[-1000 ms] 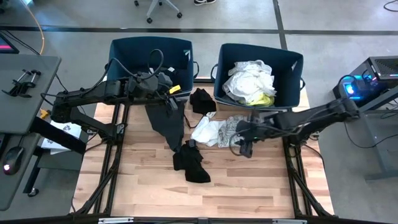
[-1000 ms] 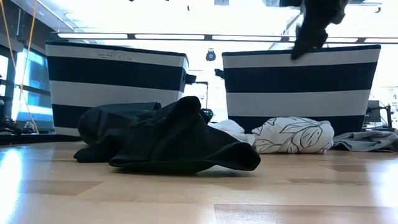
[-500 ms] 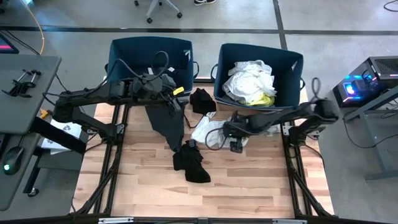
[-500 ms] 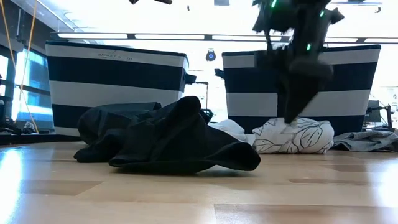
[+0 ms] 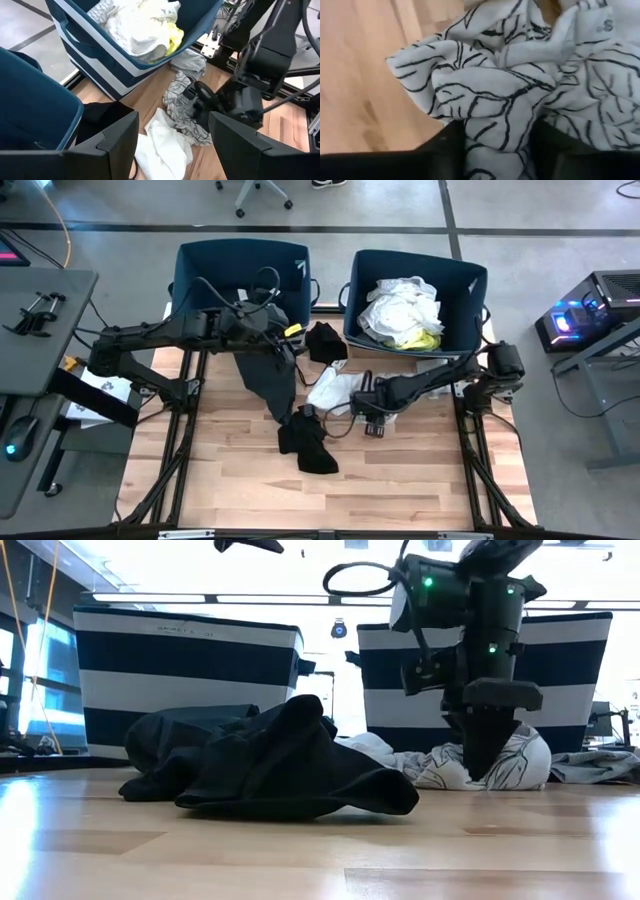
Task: Sort clothes
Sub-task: Put the white shirt in the right laundry bin
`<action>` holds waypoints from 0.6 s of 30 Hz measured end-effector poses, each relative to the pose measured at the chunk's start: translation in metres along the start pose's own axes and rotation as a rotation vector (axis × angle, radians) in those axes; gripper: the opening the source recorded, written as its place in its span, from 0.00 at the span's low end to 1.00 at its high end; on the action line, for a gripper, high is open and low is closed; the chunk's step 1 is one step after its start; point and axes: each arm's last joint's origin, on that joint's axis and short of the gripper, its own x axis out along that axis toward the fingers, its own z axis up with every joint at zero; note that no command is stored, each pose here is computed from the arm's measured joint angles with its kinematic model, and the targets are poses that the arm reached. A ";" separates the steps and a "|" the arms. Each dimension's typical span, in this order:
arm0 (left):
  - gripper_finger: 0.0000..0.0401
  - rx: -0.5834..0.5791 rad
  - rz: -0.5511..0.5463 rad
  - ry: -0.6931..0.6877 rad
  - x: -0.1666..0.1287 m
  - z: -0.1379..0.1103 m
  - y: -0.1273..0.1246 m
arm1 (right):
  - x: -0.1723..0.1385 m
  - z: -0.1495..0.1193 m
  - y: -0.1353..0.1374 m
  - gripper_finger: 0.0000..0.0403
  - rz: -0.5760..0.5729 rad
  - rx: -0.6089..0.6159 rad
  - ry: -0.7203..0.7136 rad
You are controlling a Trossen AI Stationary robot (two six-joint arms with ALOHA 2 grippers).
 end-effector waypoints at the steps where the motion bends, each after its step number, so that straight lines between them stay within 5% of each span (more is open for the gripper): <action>1: 0.57 0.000 -0.001 -0.002 -0.001 0.000 0.000 | -0.009 -0.001 0.001 0.26 0.023 0.016 -0.007; 4: 0.57 -0.003 -0.004 -0.013 -0.005 0.001 0.001 | -0.041 -0.007 0.003 0.11 0.101 0.052 -0.021; 8: 0.57 -0.005 -0.003 -0.023 -0.008 0.002 0.002 | -0.115 -0.002 -0.001 0.10 0.274 0.069 -0.277; 11: 0.57 -0.004 0.011 -0.044 -0.012 0.003 0.003 | -0.162 -0.008 -0.013 0.10 0.289 0.090 -0.416; 14: 0.57 -0.002 0.025 -0.055 -0.014 0.004 0.004 | -0.220 -0.015 -0.035 0.10 0.232 0.167 -0.646; 18: 0.57 0.011 0.039 -0.061 -0.014 0.004 0.004 | -0.280 -0.027 -0.071 0.10 -0.018 0.280 -0.858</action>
